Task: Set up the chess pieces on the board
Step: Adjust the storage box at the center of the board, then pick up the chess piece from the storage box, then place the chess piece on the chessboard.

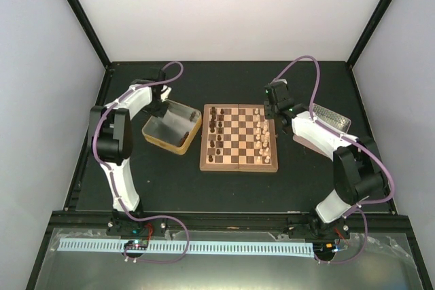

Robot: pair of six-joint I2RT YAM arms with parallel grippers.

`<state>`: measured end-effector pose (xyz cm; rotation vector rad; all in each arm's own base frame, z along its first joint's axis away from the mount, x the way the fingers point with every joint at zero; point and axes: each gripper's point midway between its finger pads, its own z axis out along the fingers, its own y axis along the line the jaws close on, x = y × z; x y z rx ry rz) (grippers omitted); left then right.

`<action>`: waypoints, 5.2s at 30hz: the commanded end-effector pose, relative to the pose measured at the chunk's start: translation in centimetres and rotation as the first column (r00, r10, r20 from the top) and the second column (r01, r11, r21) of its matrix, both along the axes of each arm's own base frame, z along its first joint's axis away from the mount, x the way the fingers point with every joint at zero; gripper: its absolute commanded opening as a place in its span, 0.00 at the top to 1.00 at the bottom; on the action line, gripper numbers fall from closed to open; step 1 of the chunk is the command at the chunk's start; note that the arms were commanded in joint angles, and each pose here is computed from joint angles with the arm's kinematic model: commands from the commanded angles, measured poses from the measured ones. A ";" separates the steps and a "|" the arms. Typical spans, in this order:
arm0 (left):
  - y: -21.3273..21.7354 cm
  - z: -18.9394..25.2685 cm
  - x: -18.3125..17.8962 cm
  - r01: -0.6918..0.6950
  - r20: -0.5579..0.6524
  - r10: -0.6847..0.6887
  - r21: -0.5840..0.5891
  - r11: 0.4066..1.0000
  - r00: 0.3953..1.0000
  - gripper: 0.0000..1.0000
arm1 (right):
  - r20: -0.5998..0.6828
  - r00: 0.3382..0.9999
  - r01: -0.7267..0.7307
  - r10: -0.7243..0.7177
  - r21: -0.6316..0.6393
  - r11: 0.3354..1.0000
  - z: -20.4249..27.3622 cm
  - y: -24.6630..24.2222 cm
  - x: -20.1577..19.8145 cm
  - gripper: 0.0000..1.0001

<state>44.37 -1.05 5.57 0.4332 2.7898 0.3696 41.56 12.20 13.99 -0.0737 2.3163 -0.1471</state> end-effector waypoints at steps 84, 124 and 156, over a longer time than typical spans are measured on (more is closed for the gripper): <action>-23.9 13.7 -9.1 0.423 0.321 -0.276 -0.705 0.570 0.906 0.99 | -0.050 0.781 -0.400 0.622 0.726 0.560 9.1 15.3 -5.6 0.32; -32.0 2.3 -16.2 0.481 0.202 -0.438 -0.415 0.772 0.876 0.82 | -0.062 0.985 -0.072 0.162 0.704 0.706 3.5 4.4 -14.2 0.50; -21.9 12.4 -13.7 0.126 0.331 0.168 -0.707 0.696 0.929 0.57 | -0.279 0.902 -0.213 0.331 0.379 0.901 -5.6 12.7 -13.7 0.52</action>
